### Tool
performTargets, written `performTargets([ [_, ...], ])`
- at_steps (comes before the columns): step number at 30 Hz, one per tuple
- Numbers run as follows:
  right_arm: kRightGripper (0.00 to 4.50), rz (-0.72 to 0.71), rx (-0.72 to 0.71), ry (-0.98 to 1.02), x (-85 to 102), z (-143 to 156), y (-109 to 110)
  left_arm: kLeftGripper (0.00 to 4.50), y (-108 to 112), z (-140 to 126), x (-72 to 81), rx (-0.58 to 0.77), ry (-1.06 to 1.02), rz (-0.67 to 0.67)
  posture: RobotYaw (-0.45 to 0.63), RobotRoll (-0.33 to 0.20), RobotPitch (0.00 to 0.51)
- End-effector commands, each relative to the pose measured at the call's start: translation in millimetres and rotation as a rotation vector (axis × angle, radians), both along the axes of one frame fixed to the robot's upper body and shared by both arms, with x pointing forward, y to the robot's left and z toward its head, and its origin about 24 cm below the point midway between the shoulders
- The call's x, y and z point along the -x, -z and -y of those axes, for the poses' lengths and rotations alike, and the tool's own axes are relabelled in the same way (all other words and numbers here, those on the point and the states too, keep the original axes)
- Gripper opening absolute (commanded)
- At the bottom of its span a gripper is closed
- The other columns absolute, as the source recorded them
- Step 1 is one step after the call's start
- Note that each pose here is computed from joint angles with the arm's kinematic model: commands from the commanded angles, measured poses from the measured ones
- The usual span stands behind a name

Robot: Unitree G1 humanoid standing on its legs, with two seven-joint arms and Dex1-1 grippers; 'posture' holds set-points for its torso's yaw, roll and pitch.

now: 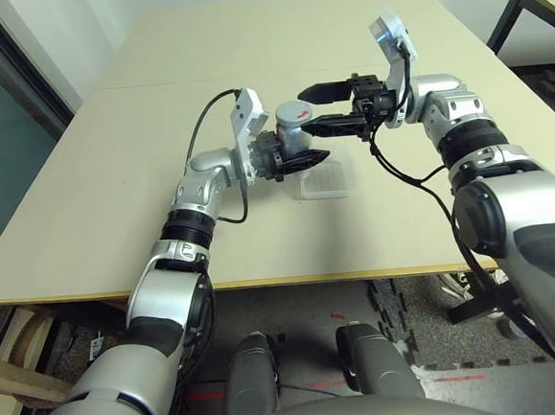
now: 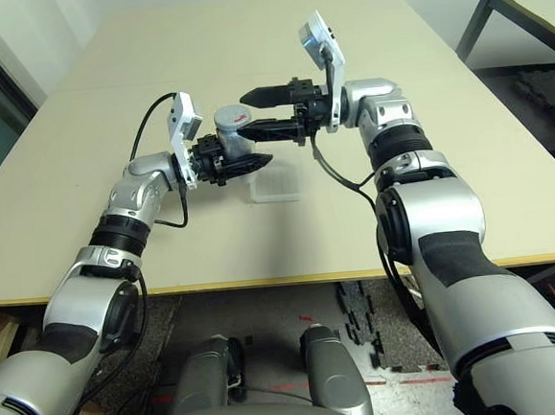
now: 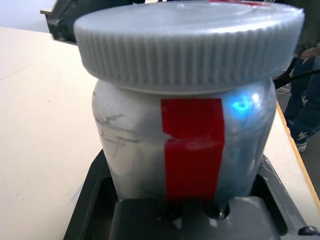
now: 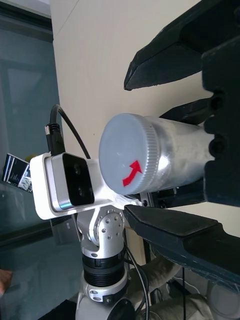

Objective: Pour the medicine from the bottle into the box.

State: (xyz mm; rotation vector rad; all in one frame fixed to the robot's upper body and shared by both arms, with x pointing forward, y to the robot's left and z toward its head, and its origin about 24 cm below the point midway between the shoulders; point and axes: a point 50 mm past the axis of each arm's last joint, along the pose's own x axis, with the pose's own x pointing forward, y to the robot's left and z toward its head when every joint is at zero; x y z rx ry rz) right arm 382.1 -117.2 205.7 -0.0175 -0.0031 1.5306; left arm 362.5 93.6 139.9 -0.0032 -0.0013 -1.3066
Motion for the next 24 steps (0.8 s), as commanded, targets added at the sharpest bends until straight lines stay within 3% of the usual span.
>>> performTargets([
  [1,4.5,0.027,0.003,-0.014,-0.3,-8,-7,2.67,-2,5,-0.1,-0.017,0.024,0.014,-0.16,0.0,0.06],
  [12,4.43,0.028,0.001,-0.017,-0.5,-14,-7,2.67,-2,7,0.6,-0.01,0.025,0.013,-0.15,0.0,0.064],
  [15,3.88,0.025,-0.011,-0.011,-0.9,-15,-8,2.67,-1,7,0.8,-0.01,0.024,0.01,-0.15,0.0,0.064],
  [19,2.58,-0.002,-0.062,0.007,-2.1,-13,-11,2.67,0,7,1.2,-0.009,0.022,0.006,-0.16,0.0,0.065],
  [24,2.58,-0.097,-0.227,0.058,-5.5,-7,-24,2.67,2,5,1.9,-0.007,0.018,-0.001,-0.16,0.0,0.065],
])
